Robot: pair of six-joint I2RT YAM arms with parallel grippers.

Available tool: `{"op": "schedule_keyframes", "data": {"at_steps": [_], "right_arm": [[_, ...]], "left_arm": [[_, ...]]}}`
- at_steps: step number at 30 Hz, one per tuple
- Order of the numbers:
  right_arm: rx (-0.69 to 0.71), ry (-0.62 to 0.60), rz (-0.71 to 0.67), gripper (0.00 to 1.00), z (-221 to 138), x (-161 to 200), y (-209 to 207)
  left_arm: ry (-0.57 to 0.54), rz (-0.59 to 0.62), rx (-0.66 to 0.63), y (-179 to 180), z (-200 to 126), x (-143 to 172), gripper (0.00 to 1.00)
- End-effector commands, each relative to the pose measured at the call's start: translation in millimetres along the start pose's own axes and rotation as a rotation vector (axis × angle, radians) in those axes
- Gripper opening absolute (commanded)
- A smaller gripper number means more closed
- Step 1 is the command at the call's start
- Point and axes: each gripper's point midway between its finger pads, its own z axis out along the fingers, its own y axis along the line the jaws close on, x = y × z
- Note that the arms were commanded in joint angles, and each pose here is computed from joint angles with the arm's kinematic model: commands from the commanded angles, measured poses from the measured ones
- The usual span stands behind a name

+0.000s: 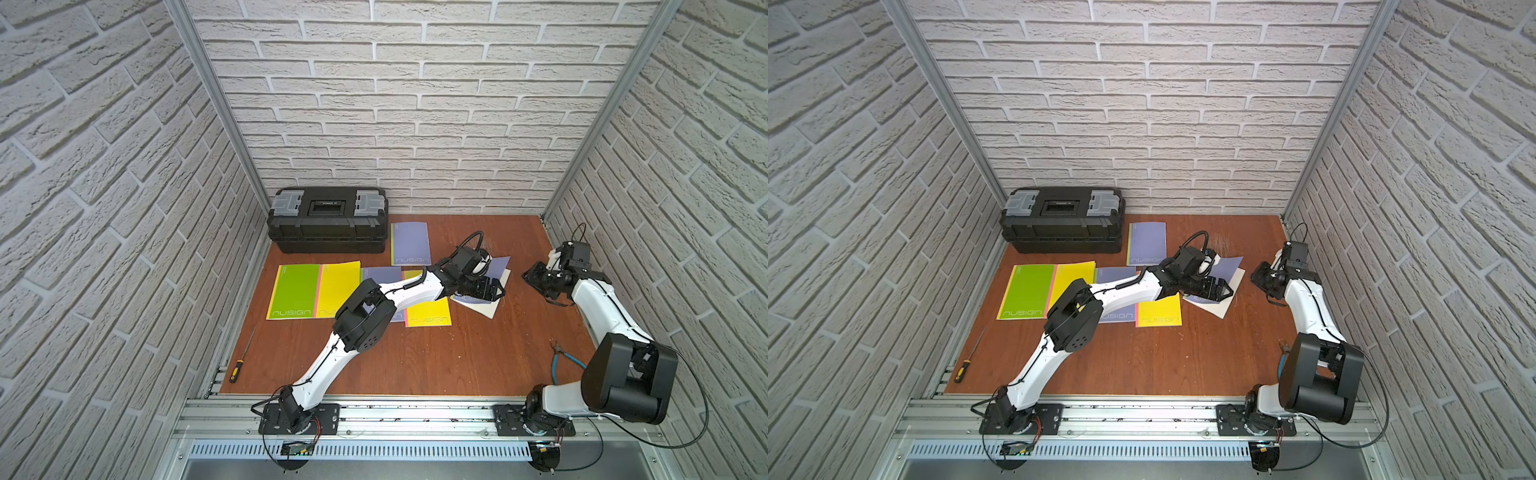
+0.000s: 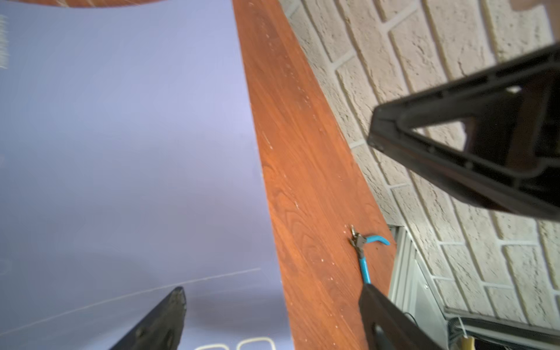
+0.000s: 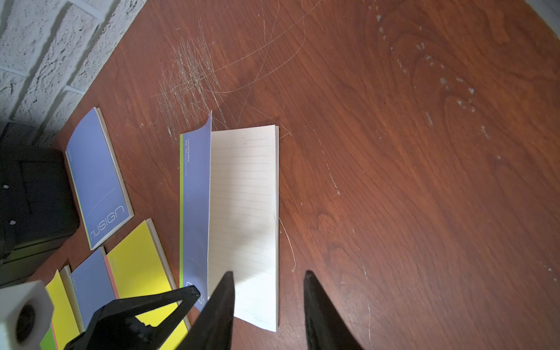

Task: Close the notebook
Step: Close the notebook at the center of the board.

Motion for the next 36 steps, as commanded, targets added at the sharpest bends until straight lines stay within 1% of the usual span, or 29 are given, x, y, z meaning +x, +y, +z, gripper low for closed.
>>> {"op": "schedule_keyframes", "data": {"at_steps": [1,3,8,11,16,20,27,33,36], "right_arm": [[0.013,0.005,-0.007,0.38,-6.0,2.6,-1.1],[0.004,0.005,-0.007,0.37,-6.3,4.9,-0.4],[-0.012,0.013,-0.004,0.34,-5.3,9.9,0.2],[-0.017,0.015,-0.001,0.32,-5.5,11.9,0.2],[-0.028,0.017,0.003,0.29,-6.6,14.6,1.6],[-0.042,0.022,0.004,0.27,-5.7,17.3,3.3],[-0.061,0.042,0.009,0.23,3.2,21.7,4.7],[-0.082,0.072,0.014,0.18,18.9,30.3,9.0],[-0.097,0.093,0.016,0.16,29.1,37.3,11.8]], "left_arm": [[-0.064,0.037,-0.012,-3.2,-4.5,-22.6,0.87],[-0.049,0.03,-0.014,-0.8,-0.3,-20.5,0.84],[0.001,0.019,-0.07,14.5,10.4,-13.0,0.79],[0.041,0.006,-0.108,25.8,17.9,-5.1,0.73],[0.096,-0.008,-0.175,42.4,26.8,5.9,0.66],[0.123,-0.017,-0.197,51.5,32.3,13.6,0.61],[0.157,-0.054,-0.281,74.9,37.1,30.0,0.56],[0.187,-0.076,-0.28,79.7,47.2,44.0,0.54],[0.188,-0.079,-0.276,80.2,48.0,44.1,0.54]]}}
